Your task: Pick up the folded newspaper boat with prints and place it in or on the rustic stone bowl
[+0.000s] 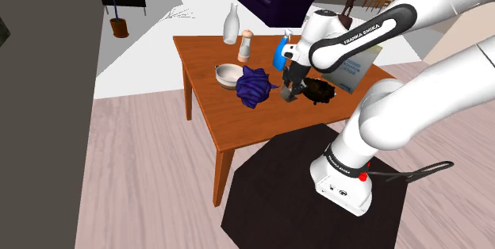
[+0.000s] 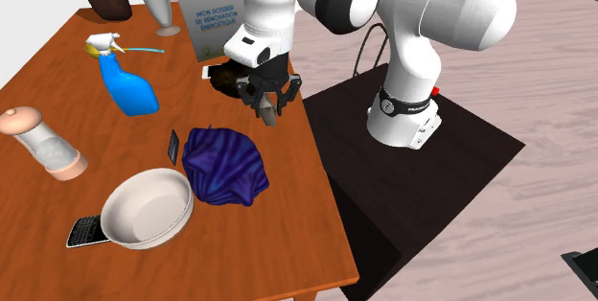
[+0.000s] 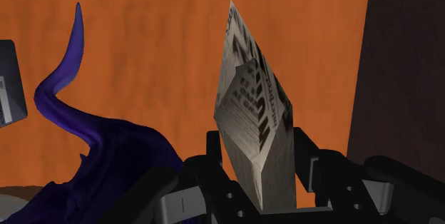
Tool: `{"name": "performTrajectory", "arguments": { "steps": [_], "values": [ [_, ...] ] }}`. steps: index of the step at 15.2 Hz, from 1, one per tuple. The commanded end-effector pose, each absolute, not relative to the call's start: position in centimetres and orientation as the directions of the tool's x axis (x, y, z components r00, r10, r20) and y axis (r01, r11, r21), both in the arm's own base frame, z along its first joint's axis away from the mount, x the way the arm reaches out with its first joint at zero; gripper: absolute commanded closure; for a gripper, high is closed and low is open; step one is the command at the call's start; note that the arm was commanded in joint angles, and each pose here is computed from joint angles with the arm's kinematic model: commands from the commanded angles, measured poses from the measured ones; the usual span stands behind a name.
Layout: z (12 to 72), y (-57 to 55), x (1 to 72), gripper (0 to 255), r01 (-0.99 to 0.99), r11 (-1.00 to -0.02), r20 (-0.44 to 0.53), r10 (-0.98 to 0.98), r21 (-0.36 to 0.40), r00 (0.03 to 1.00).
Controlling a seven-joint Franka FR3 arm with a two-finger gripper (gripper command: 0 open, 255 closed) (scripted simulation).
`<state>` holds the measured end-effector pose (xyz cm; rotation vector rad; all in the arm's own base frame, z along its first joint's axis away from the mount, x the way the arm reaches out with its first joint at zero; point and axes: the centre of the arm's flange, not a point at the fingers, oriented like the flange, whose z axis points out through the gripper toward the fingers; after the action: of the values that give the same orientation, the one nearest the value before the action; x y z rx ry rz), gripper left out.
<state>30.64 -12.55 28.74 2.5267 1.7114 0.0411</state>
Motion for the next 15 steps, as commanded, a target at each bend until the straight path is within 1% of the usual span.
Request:
{"name": "performTrajectory", "arguments": {
  "steps": [1, 15],
  "values": [
    [29.9, -12.5, 30.6, 255, 0.925, -0.369, -0.028, 0.928, 0.088, 0.372],
    [37.3, -12.5, 30.6, 255, 0.925, -0.369, -0.028, 0.928, 0.088, 0.372]
  ]
}}
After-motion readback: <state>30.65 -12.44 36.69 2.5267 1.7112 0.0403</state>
